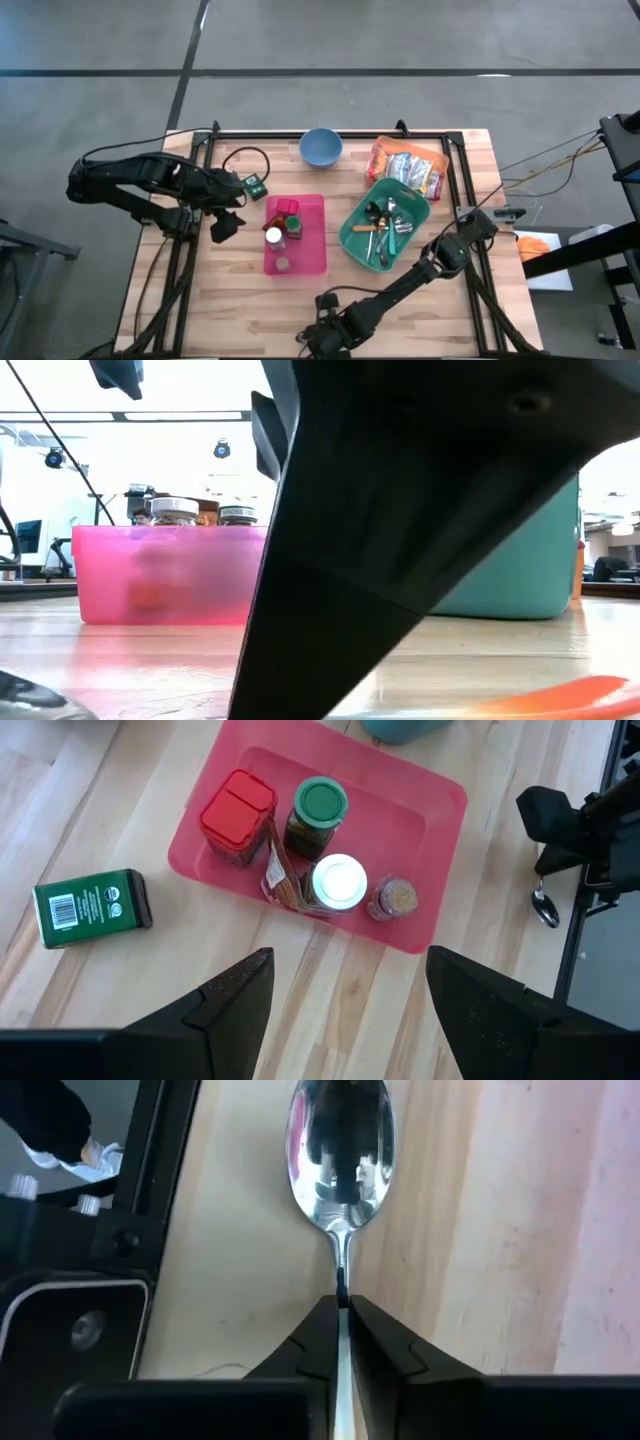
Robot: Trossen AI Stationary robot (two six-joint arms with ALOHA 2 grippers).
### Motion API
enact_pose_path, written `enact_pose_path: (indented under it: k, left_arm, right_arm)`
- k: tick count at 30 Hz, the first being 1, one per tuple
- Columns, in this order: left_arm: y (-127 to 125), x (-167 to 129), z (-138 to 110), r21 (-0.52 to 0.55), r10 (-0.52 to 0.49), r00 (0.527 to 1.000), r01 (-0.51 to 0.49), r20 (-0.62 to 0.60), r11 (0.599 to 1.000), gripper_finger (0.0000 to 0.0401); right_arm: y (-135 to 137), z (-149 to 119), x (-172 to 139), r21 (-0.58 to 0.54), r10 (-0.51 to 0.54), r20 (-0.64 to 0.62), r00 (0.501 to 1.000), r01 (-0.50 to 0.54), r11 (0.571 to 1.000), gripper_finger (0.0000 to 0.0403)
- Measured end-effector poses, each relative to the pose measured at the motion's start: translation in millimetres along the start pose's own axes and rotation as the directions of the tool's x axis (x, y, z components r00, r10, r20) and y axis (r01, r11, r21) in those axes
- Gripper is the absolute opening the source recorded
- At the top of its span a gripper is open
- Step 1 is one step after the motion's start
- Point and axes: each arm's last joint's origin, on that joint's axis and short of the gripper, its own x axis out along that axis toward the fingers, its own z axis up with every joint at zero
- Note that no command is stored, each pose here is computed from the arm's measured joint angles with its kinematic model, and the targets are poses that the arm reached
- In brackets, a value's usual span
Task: Pick & Place Food Item
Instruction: Put the white and orange spoon into the green bin
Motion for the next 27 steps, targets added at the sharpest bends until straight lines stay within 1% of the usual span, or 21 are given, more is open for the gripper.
enact_pose_path:
  k: [1,5,10,16,18,20,24,27]
  left_arm:
    - [0.0,0.0,0.0,0.000,0.000,1.000,0.000,0.000,1.000,0.0262]
    - [0.0,0.0,0.0,0.000,0.000,1.000,0.000,0.000,1.000,0.0262]
    - [0.0,-0.1,0.0,0.000,0.000,1.000,0.000,0.001,1.000,0.0262]
    - [0.1,0.0,0.1,0.003,0.001,1.000,-0.001,0.001,1.000,0.0262]
    - [0.1,0.0,0.1,0.003,0.000,1.000,0.000,0.001,1.000,0.0262]
    - [0.1,0.0,0.1,0.003,0.000,1.000,0.000,0.001,1.000,0.0262]
    - [0.1,0.0,0.1,0.003,0.000,1.000,0.000,0.001,1.000,0.0262]
    - [0.0,0.0,0.0,0.003,0.000,1.000,0.000,0.000,1.000,0.0262]
  right_arm:
    - [-0.3,0.1,0.0,0.006,0.001,0.000,1.000,-0.001,1.000,0.0020]
    - [-0.8,0.4,0.1,0.074,0.001,0.000,1.000,-0.001,0.997,0.0012]
    - [-0.6,0.4,0.1,0.164,0.001,0.001,1.000,-0.001,0.986,0.0009]
    - [-0.7,0.4,0.1,0.305,-0.001,0.001,1.000,0.000,0.952,0.0009]
    - [-1.0,0.2,0.1,0.359,-0.010,0.002,1.000,0.009,0.933,0.0008]
    - [-1.7,0.0,0.1,0.423,-0.034,0.007,0.999,0.028,0.906,0.0008]
    - [-2.6,-0.2,0.0,0.556,-0.056,0.011,0.998,0.040,0.830,0.0008]
    - [-2.6,-0.2,0.0,0.618,-0.056,0.010,0.998,0.037,0.785,0.0008]
